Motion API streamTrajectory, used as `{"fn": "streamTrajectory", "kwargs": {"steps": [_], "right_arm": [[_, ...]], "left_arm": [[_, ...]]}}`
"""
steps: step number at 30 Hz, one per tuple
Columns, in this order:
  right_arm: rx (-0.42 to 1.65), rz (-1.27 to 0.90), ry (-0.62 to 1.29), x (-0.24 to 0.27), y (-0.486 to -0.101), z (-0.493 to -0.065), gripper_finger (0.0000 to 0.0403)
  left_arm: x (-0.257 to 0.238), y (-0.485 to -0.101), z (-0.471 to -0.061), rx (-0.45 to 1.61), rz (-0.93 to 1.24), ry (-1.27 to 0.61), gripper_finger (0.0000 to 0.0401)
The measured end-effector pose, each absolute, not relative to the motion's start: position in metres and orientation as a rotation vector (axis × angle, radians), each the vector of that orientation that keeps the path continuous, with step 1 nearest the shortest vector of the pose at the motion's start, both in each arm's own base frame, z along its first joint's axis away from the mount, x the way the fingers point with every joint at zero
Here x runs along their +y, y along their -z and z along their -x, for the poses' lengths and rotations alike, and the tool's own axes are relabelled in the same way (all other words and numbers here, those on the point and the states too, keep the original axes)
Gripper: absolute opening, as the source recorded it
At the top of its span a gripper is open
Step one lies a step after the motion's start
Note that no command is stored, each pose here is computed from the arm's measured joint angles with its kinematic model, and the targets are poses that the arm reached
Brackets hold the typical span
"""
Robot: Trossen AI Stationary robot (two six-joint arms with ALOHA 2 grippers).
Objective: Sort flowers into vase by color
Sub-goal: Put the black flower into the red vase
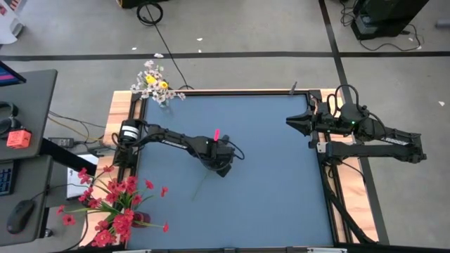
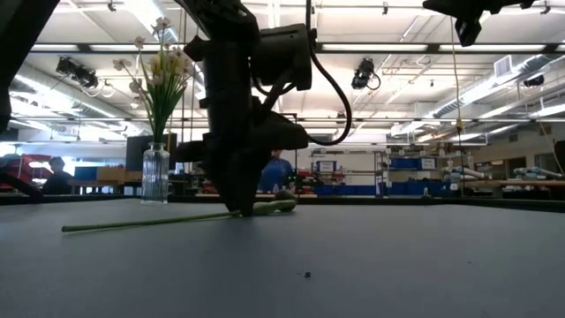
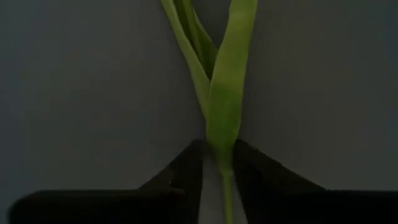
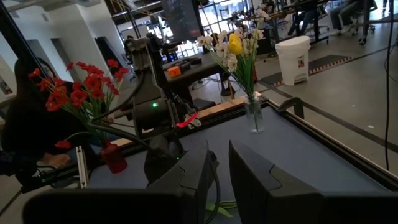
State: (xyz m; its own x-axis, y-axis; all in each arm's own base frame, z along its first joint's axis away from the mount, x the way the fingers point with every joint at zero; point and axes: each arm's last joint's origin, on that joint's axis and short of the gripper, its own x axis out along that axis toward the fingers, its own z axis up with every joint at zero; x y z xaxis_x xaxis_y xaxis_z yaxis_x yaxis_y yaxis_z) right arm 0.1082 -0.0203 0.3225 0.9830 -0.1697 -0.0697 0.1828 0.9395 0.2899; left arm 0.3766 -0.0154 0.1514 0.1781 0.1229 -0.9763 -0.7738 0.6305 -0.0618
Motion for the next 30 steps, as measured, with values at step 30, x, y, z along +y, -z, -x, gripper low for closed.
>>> {"fn": "streamTrajectory", "kwargs": {"steps": [30], "right_arm": [[0.044, -0.3, 0.18, -0.02, -0.323, -0.108, 0.0073]], "left_arm": [[-0.044, -0.347, -0.289, 0.682, 0.399, -0.289, 0.0008]]}}
